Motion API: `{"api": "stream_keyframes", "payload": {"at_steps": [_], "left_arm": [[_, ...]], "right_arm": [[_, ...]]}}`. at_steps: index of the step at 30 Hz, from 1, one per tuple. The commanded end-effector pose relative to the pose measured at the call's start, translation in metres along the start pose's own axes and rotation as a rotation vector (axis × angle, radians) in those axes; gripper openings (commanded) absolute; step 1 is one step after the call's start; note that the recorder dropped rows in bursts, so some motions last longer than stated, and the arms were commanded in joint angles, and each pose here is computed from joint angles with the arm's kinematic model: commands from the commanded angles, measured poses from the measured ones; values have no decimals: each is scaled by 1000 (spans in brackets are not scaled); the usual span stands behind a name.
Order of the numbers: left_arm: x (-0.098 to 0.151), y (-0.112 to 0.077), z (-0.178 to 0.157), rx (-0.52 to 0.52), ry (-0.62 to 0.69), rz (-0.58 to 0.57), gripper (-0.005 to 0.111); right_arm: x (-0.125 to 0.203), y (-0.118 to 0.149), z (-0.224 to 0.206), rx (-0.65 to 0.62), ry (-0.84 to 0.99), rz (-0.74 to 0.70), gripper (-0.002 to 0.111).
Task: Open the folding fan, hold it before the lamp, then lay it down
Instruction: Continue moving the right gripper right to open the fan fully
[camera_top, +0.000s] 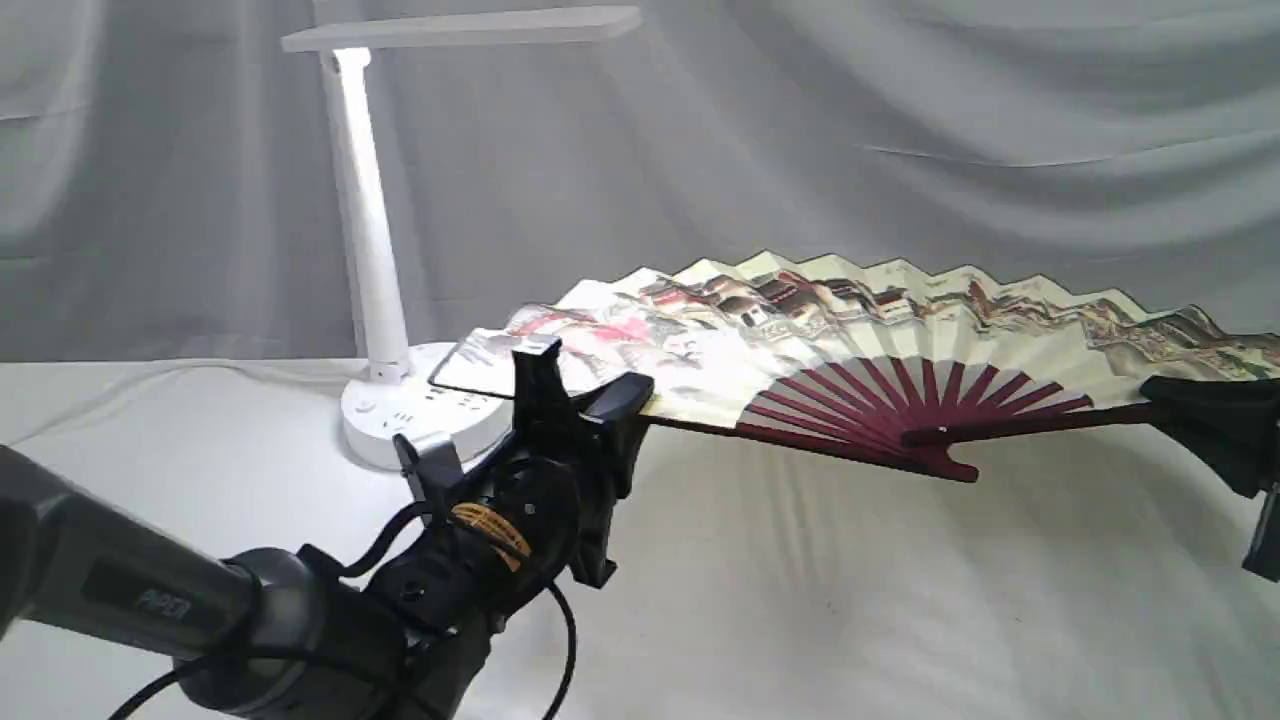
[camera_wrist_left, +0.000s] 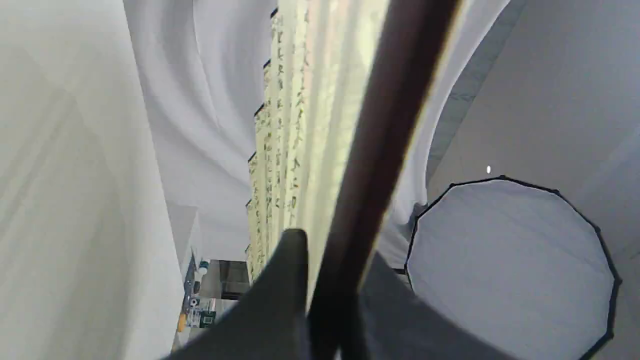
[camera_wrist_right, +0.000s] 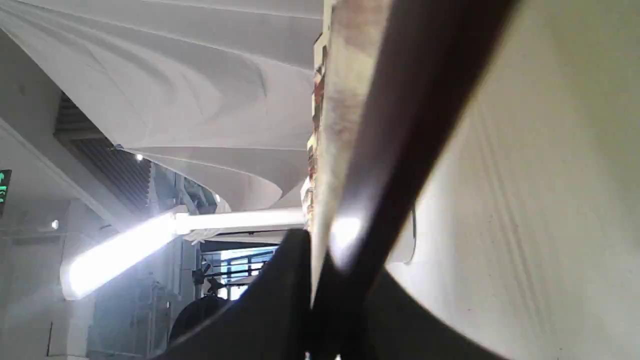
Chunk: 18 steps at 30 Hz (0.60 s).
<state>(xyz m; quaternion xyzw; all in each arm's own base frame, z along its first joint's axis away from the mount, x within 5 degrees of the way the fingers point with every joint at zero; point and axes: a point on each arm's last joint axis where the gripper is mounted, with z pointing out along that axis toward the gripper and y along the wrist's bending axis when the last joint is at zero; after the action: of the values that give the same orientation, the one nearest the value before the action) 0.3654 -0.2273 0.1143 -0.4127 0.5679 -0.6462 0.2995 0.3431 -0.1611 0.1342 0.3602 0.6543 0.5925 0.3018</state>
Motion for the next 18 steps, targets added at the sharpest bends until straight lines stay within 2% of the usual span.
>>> {"api": "stream_keyframes", "payload": {"at_steps": [1,8,18], "left_arm": [[-29,-42,-7,219,-197,-150,0],[-33,-53,-26,219,-247,-168,0],[-37,-65,-44,231,-308,-197,0]], "right_arm": [[-6,-6,-5,78,-46,-73,0],[0,0,5,74,-17,-89,0],[22,50,21,25,37,-222,0]]}}
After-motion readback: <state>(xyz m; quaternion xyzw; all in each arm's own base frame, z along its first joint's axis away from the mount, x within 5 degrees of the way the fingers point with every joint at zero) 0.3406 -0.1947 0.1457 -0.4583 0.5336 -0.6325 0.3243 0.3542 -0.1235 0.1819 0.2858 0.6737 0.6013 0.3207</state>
